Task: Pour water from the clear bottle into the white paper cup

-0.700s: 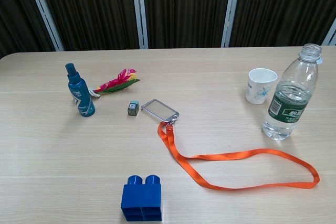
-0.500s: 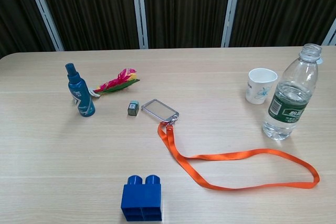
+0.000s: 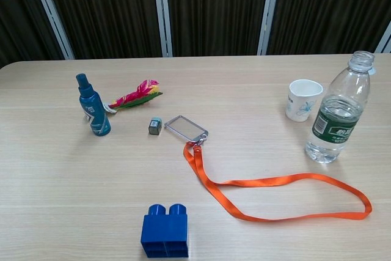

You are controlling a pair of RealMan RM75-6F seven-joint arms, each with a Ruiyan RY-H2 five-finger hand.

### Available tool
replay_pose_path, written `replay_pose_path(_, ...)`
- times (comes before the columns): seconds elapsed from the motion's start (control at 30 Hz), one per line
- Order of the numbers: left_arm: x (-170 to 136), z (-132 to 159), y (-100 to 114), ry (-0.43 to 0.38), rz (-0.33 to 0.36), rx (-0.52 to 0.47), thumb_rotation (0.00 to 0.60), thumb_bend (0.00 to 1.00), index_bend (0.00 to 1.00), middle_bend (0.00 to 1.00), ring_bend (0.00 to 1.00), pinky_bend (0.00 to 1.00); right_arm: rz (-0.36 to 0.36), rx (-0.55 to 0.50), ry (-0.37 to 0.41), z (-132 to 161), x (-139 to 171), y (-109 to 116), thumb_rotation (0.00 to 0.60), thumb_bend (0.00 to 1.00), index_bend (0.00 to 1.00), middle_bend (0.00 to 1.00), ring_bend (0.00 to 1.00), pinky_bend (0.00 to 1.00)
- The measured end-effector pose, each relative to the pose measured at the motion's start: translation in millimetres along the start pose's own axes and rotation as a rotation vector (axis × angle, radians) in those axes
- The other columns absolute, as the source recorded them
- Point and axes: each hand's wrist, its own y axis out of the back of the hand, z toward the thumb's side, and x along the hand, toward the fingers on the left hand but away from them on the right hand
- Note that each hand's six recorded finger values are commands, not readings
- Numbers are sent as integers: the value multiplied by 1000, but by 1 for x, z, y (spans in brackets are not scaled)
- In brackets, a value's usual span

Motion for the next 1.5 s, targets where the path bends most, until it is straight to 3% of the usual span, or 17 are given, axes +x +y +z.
replay_pose_path(0.23, 9, 2, -6, 23, -2, 20, 600, 35, 0, 0, 0, 0, 180, -250, -66, -20, -33, -39, 600, 0, 0, 0, 0, 0)
replay_pose_path(0.47, 18, 1, -16, 64, -20, 50, 600, 38, 0, 0, 0, 0, 271, -284, -63, -25, -73, -80, 600, 0, 0, 0, 0, 0)
replay_pose_path(0.8, 23, -10, -22, 132, -49, 58, 600, 41, 0, 0, 0, 0, 283, -313, -4, -10, -105, -112, 600, 0, 0, 0, 0, 0)
replay_pose_path(1.5, 26, -14, -31, 163, -93, 76, 600, 44, 0, 0, 0, 0, 297, -321, 69, 24, -135, -152, 600, 0, 0, 4, 0, 0)
